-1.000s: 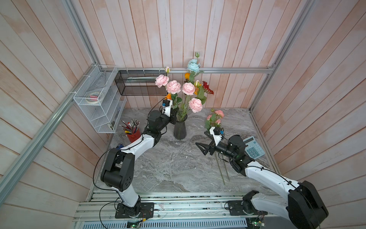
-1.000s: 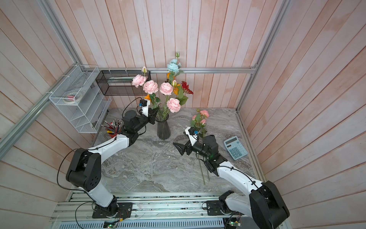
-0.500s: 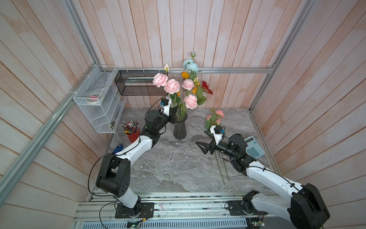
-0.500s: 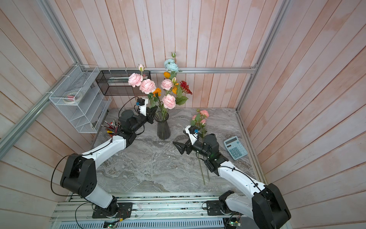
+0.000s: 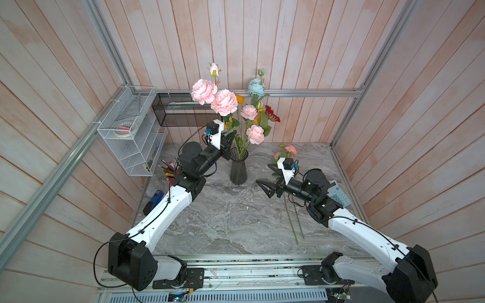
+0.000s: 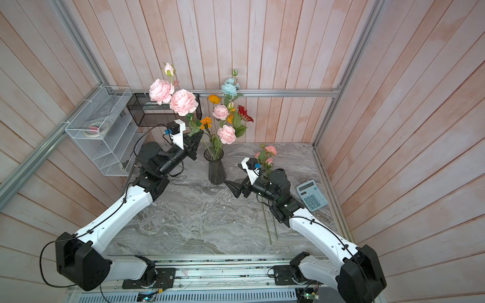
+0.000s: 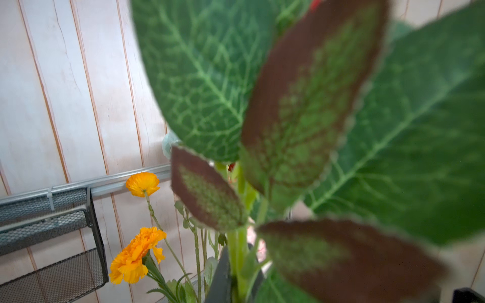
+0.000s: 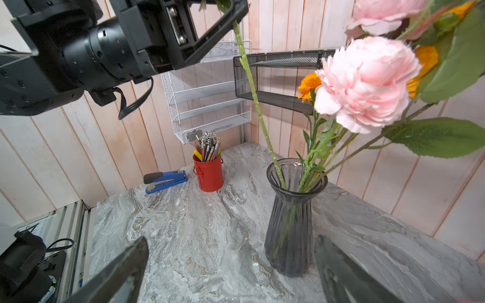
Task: Pick out pink flowers from the vase
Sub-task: Pick up the flower from the vase.
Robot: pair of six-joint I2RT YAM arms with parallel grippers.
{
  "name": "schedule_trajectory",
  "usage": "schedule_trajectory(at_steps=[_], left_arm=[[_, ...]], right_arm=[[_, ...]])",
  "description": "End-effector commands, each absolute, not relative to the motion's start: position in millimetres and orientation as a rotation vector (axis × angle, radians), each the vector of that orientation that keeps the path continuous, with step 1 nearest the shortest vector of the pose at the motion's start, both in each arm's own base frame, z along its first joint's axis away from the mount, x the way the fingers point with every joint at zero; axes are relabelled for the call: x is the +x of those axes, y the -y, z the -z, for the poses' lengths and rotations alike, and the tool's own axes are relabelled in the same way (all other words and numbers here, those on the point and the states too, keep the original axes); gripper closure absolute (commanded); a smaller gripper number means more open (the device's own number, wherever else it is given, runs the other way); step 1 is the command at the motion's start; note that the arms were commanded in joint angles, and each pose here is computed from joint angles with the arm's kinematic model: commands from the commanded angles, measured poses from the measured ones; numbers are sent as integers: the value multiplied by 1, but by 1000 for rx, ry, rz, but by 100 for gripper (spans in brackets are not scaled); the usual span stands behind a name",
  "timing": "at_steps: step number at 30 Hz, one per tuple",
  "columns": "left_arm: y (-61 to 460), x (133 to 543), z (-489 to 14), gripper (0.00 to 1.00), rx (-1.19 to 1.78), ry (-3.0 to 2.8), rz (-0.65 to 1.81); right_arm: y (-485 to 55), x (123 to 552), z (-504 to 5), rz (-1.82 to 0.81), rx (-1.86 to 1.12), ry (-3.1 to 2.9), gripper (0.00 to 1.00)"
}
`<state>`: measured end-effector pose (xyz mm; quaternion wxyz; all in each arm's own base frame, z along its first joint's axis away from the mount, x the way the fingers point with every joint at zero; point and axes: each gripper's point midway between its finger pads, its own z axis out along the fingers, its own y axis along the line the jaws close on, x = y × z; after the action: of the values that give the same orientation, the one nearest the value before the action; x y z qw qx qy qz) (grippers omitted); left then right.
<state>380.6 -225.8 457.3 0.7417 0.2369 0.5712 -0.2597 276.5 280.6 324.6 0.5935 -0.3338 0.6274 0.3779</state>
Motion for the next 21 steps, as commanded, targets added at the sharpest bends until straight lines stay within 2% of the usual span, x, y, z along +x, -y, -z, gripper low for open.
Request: schedule_trajectory(at_steps=[1, 6, 15, 18, 21], left_arm=[[217, 361, -481, 99, 519, -1225, 544], [215, 334, -480, 99, 569, -1272, 592], [239, 266, -426, 100, 795, -1329, 846], [250, 253, -401, 100, 861, -1356, 919], [264, 243, -379, 100, 921, -1376, 971]], right_arm=[[-282, 268, -345, -868, -799, -1418, 2], [-282, 255, -354, -882, -815, -1387, 2], [-280, 235, -362, -930, -821, -1344, 3], [-285, 225, -362, -964, -862, -1318, 10], [-290, 219, -360, -998, -896, -1306, 30]])
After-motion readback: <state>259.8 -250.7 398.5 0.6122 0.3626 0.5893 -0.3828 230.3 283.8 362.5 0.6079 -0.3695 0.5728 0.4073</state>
